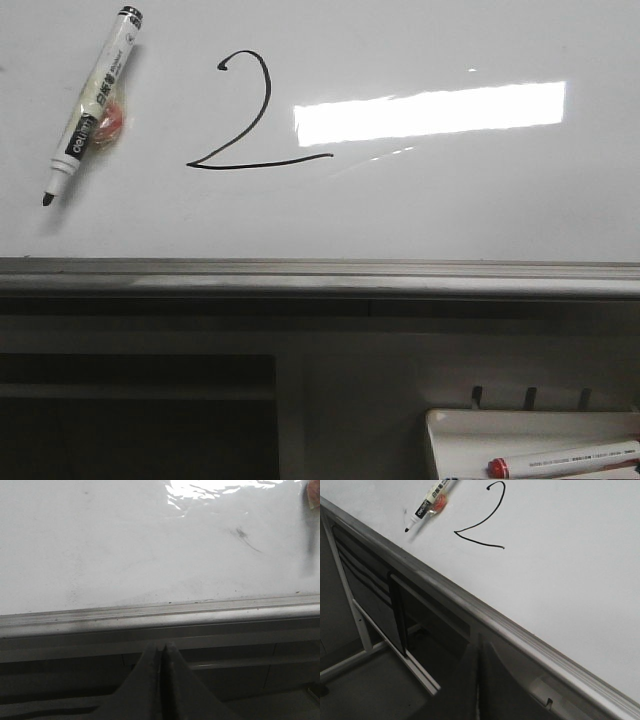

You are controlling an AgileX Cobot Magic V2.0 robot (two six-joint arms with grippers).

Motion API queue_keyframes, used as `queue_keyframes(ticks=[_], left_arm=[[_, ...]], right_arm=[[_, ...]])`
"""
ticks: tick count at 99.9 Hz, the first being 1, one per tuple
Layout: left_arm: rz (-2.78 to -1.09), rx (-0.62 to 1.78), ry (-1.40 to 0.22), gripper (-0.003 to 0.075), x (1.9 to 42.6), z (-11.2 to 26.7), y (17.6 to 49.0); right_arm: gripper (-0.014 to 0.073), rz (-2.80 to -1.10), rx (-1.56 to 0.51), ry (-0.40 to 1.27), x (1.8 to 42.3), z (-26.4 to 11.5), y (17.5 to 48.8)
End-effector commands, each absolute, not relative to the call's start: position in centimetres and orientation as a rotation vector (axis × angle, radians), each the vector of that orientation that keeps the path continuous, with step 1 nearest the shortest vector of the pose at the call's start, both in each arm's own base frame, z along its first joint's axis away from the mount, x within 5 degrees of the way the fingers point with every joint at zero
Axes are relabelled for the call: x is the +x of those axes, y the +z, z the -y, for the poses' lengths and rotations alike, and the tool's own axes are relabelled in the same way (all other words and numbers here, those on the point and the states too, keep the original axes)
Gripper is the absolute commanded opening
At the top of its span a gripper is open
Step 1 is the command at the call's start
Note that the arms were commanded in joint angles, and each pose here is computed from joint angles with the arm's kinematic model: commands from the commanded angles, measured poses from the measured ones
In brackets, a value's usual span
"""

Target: Write number 2 on whiteboard

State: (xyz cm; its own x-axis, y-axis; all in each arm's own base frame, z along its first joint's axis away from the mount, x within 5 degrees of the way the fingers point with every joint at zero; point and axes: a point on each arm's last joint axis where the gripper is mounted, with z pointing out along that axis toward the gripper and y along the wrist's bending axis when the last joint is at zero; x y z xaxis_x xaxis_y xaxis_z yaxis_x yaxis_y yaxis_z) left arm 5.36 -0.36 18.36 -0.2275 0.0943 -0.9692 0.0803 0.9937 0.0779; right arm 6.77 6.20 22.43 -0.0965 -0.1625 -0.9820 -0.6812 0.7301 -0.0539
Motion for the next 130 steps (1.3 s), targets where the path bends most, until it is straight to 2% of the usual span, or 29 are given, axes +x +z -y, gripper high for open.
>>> queue_keyframes(ticks=[1,21,33,47,57,68,81,106,121,130], left_arm=[[-1.72,0.111,0.009,-0.002,5.3,0.3,18.7],[-1.72,0.111,0.009,-0.002,5.3,0.3,18.7],[-1.72,0.111,0.009,-0.002,5.3,0.3,18.7],[-1.72,0.111,0.009,-0.002,5.3,0.3,18.7],[-1.72,0.111,0.009,-0.002,5.3,0.3,18.7],[-1.72,0.111,0.009,-0.002,5.3,0.3,18.7],[-1.72,0.111,0.009,-0.002,5.3,0.3,18.7],[-1.72,0.111,0.009,-0.002,5.3,0.3,18.7],[-1.717,0.111,0.009,-0.002,5.3,0.3,18.8],[-1.717,0.111,0.009,-0.002,5.3,0.3,18.8]], right_arm=[[-0.0071,-1.589,-0.633,0.478,7.2,-6.0,24.0],[-0.0071,-1.554,-0.626,0.479,7.2,-6.1,25.1],[-0.0071,-1.558,-0.543,0.43,7.7,-5.5,25.3],[-0.0071,-1.585,-0.396,0.269,8.6,-3.8,25.3],[-0.0071,-1.583,-0.39,0.036,9.0,-2.5,25.3],[-0.0071,-1.602,-0.291,-0.014,9.2,-1.6,25.3],[-0.0071,-1.651,-0.234,-0.059,8.9,-0.9,23.8],[-0.0071,-1.621,-0.019,-0.054,6.5,0.2,19.3],[-0.0071,-1.81,-0.031,-0.106,5.4,0.4,17.3],[-0.0071,-1.795,-0.028,-0.102,5.3,0.4,17.4]])
